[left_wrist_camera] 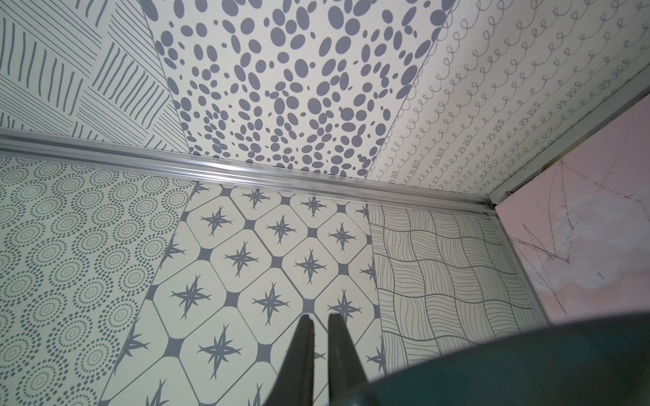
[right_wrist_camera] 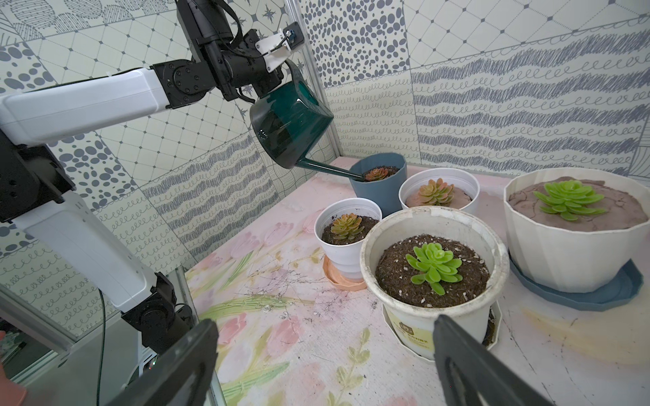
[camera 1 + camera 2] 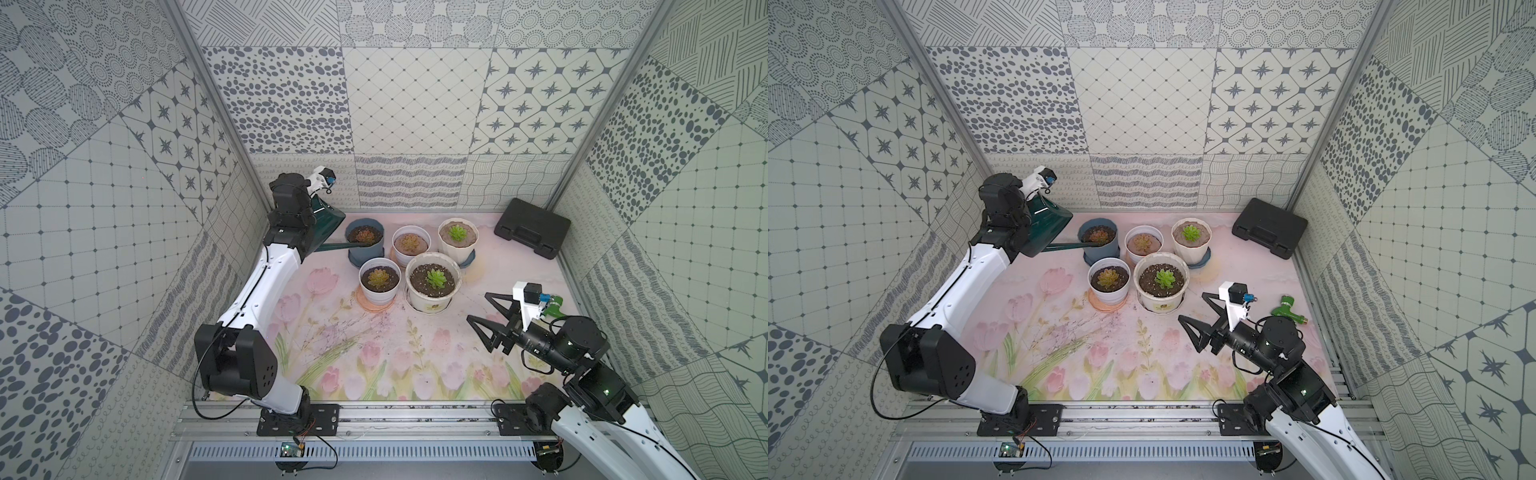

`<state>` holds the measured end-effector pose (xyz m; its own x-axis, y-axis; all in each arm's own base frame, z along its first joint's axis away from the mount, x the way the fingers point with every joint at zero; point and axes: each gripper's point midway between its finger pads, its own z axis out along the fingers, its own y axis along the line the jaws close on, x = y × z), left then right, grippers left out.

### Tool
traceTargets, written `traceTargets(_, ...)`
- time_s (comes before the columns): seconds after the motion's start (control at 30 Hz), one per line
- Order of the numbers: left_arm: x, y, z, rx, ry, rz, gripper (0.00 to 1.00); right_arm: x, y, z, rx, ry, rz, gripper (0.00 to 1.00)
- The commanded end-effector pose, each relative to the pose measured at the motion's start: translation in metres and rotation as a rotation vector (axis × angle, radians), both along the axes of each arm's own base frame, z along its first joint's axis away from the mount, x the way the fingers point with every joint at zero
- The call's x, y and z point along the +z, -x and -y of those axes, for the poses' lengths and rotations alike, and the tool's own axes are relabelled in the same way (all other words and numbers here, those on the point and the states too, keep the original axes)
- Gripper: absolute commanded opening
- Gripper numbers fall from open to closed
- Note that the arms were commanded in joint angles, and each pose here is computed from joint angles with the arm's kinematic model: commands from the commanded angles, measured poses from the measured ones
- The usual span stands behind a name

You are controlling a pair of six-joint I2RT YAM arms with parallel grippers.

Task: Water the succulent around the soil edge
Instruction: Water the soil of the potted plant with water.

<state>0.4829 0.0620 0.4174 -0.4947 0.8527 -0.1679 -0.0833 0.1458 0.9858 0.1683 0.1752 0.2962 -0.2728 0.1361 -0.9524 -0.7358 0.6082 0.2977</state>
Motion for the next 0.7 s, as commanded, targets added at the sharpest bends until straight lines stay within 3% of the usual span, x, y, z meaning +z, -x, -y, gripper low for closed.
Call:
traceTargets(0.0,0.031,0.008,-0.005,0.016,-0.092,0.091,0.00,0.009,0.004,-0.001,0.017,-0.033,0.033,0.97)
traceTargets(0.37,0.038,-0.009,-0.005,0.028,-0.122,0.094,0.00,0.009,0.003,0.001,0.003,-0.030,0.035,0.97)
traceTargets(0.67,0.029,-0.030,0.001,0.009,-0.234,0.061,0.00,0.006,-0.001,-0.001,-0.002,-0.020,0.027,0.97)
